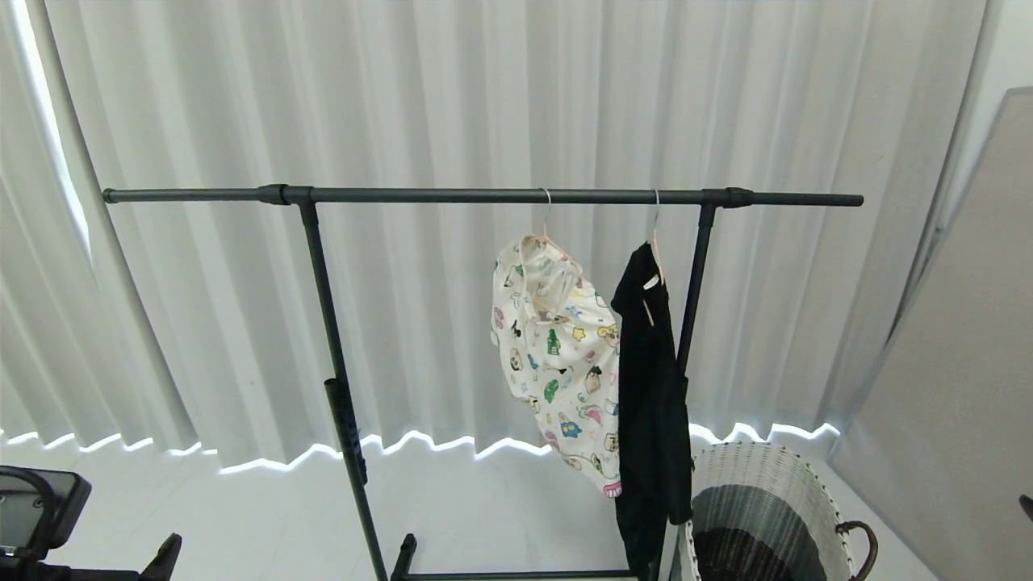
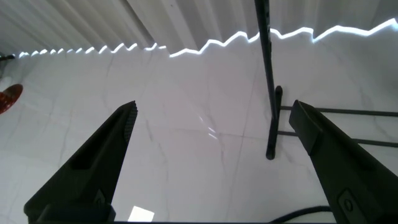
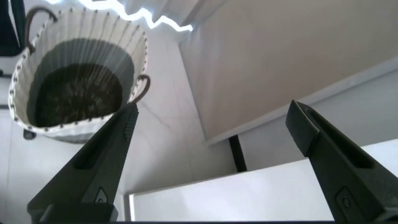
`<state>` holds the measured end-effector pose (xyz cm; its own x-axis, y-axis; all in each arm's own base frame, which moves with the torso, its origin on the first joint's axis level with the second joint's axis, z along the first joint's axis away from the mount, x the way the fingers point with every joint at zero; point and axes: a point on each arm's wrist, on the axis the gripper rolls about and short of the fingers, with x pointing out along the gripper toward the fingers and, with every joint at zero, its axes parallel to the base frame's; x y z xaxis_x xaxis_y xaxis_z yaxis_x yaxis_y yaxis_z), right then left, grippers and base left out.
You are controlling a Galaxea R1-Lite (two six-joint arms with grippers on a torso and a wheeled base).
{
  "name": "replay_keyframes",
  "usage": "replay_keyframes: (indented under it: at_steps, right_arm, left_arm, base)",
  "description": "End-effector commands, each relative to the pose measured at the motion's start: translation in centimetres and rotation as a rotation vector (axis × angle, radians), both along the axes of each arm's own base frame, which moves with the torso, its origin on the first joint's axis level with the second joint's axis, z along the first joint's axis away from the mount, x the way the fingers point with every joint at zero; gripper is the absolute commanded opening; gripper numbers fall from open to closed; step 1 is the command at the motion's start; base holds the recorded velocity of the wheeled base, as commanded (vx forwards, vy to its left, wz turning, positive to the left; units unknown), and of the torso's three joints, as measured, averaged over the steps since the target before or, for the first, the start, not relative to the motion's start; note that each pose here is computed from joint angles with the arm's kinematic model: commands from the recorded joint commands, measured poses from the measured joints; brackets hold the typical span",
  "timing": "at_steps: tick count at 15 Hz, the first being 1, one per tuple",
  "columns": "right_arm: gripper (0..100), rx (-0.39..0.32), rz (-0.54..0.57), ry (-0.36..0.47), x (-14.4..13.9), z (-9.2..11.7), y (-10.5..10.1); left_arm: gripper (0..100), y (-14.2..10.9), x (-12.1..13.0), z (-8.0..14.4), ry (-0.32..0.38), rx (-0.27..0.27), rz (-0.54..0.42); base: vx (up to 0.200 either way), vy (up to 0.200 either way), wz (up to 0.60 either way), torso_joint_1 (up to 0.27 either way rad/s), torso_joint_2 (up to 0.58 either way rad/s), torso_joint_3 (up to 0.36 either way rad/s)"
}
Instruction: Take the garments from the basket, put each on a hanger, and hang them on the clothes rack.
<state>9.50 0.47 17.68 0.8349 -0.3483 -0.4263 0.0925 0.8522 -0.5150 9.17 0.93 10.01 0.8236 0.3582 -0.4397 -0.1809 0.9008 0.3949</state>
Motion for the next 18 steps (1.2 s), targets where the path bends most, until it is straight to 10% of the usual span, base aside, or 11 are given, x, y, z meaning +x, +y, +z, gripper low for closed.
replay_keyframes:
  at_steps: [1,7,11,15,18]
  right_arm:
    - [100,0.000,-0.004,0.000,-0.2,-0.2,-0.1]
    - [100,0.006,-0.068,-0.034,-3.3,-2.2,-1.0]
    - [100,0.010,-0.109,-0.083,-6.2,-4.7,-1.4]
    - [100,0.018,-0.109,-0.173,-9.3,-8.6,-1.5]
    - [100,0.041,-0.096,-0.303,-10.5,-8.8,-1.6]
  left_arm:
    - [100,0.1,-1.1,0.5,-0.073,0.007,0.015]
    - [100,0.0,-8.1,-1.4,-0.144,0.030,0.086]
    - [100,-0.2,-11.0,-1.4,-0.373,0.052,0.074]
    - [100,-0.2,-11.2,-1.8,-0.461,-0.086,0.166]
    - [100,-0.1,-11.2,-1.8,-0.464,-0.084,0.196]
  base:
    - [0.000,0.000,0.00,-0.212,0.51,0.286]
    - [0.000,0.000,0.00,-0.213,0.50,0.281]
    - [0.000,0.000,0.00,-0.190,0.48,0.284]
    - [0.000,0.000,0.00,-0.163,0.46,0.298]
    - [0.000,0.000,0.00,-0.098,0.41,0.259]
